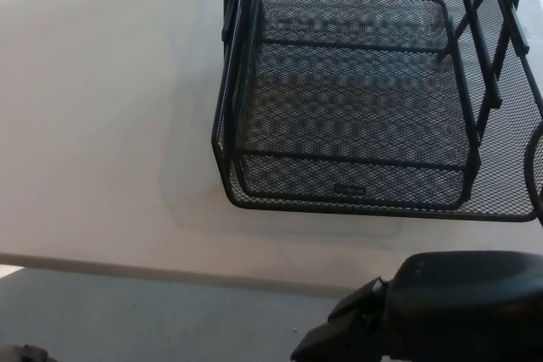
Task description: A balck drawer is kept on the middle of the table and the robot uses its right hand to push it back away from the robot
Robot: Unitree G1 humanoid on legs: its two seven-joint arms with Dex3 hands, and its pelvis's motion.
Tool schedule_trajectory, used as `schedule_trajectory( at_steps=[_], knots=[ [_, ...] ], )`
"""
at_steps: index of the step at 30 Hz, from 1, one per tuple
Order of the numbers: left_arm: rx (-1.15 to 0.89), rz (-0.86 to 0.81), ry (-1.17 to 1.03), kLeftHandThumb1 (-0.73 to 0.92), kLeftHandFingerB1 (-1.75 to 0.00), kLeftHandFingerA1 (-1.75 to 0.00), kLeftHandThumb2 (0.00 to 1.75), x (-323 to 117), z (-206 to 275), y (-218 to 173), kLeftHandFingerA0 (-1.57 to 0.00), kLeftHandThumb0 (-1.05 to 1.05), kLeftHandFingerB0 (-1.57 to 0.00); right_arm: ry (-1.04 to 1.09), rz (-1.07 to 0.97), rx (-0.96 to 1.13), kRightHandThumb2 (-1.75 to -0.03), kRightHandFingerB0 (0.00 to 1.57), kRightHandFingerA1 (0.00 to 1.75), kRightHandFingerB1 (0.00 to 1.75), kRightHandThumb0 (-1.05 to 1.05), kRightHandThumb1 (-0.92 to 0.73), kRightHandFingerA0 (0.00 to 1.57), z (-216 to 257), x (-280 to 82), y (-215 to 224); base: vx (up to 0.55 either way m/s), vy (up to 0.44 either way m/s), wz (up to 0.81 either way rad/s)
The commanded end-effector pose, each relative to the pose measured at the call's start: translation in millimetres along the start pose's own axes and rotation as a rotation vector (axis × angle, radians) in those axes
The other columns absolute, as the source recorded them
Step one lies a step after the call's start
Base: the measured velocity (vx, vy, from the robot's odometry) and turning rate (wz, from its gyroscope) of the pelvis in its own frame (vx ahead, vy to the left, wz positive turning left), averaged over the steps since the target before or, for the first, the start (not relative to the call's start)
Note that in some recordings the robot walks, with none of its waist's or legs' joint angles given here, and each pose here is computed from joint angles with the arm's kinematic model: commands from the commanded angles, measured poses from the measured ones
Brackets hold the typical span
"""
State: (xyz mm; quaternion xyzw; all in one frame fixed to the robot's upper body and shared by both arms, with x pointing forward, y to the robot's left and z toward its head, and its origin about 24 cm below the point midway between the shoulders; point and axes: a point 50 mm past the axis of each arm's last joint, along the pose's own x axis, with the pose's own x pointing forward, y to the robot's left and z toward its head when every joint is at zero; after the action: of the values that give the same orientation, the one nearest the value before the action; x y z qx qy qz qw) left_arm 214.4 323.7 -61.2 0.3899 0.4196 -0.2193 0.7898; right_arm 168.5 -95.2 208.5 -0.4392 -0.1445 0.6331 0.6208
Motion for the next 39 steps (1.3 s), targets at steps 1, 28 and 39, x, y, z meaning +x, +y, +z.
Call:
schedule_trajectory(
  at_steps=[1,28,39],
  knots=[
    [0.021,-0.01,-0.004,0.75,-0.33,-0.38,0.63,-4,-3,4,-0.48,-0.57,-0.34,0.091,0.163,0.165,-0.63,0.28,0.42,0.33,-0.52,-0.8,0.39,-16,11,-12,0.0,0.0,0.0],
    [0.032,-0.003,0.005,0.75,-0.33,-0.38,0.63,-2,-2,3,-0.5,-0.55,-0.36,0.36,0.146,0.201,-0.64,0.27,0.38,0.31,-0.52,-0.83,0.37,-73,26,-49,0.0,0.0,0.0],
    [0.025,0.0,0.001,0.75,-0.33,-0.38,0.63,-2,-2,3,-0.51,-0.55,-0.36,0.424,0.023,0.196,-0.64,0.28,0.38,0.32,-0.54,-0.82,0.37,-84,4,-86,0.0,0.0,0.0]
  ],
)
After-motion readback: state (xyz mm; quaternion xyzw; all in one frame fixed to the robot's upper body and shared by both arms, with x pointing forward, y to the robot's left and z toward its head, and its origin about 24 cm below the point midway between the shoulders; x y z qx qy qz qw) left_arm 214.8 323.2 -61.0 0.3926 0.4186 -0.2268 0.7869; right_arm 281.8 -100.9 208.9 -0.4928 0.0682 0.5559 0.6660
